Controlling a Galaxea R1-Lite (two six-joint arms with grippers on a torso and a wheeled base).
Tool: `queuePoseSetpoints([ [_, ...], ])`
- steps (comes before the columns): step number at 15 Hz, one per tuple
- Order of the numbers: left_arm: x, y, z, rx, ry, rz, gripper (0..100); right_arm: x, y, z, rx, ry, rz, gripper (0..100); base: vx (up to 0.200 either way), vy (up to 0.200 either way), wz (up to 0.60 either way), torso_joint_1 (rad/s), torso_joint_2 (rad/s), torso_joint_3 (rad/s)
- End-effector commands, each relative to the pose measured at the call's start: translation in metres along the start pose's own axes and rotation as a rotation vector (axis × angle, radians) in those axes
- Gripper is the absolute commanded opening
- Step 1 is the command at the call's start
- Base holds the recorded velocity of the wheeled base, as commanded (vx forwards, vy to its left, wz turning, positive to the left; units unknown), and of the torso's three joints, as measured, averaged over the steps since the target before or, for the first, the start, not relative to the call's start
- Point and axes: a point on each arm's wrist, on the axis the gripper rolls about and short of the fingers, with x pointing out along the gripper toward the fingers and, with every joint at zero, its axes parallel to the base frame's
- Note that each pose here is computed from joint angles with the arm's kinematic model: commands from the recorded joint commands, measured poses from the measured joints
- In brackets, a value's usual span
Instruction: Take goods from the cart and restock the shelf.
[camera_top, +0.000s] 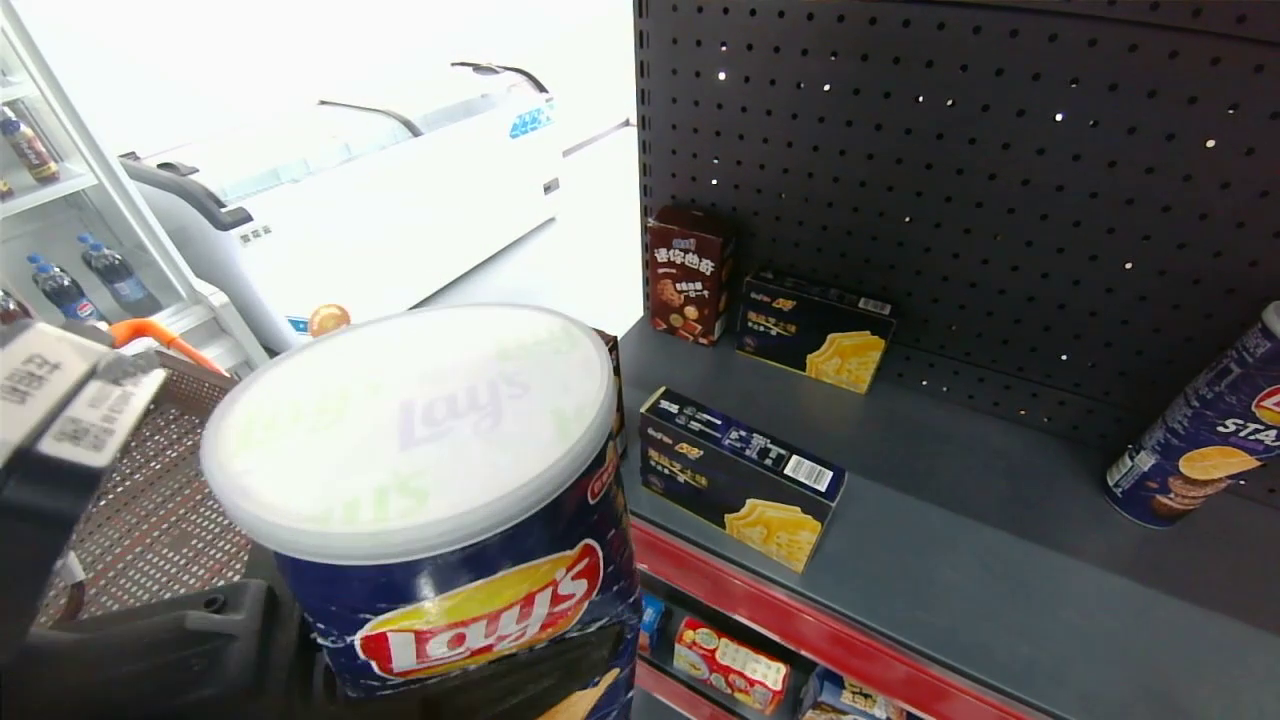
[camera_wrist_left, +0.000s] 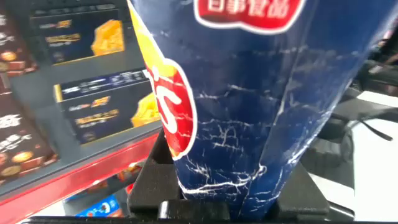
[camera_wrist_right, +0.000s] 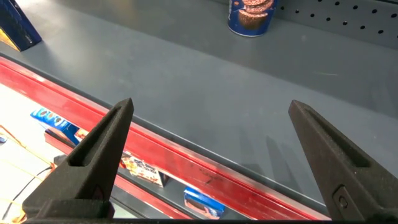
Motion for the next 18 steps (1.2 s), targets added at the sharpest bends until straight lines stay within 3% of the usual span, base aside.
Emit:
queuePoseSetpoints([
  [1,-0.0024,-0.0031,-0.0002,0.001,-0.003,-0.015,0,0.0,0.0,0.0,0.002,0.0,-0.001,100,0.0,0.0,0.0,0.0,0.0,0.0],
  [4,-0.0034,-0.0033,0.001,0.003,-0.009,-0.016,0,0.0,0.0,0.0,0.001,0.0,0.0,100,0.0,0.0,0.0,0.0,0.0,0.0],
  [16,-0.0031,-0.0017,0.0034,0.004,-0.017,-0.007,0,0.0,0.0,0.0,0.001,0.0,0.0,100,0.0,0.0,-0.6,0.002,0.0,0.003],
  [18,-0.0035,-0.0015,0.0032,0.004,-0.017,-0.005,0,0.0,0.0,0.0,0.001,0.0,-0.001,100,0.0,0.0,0.0,0.0,0.0,0.0],
])
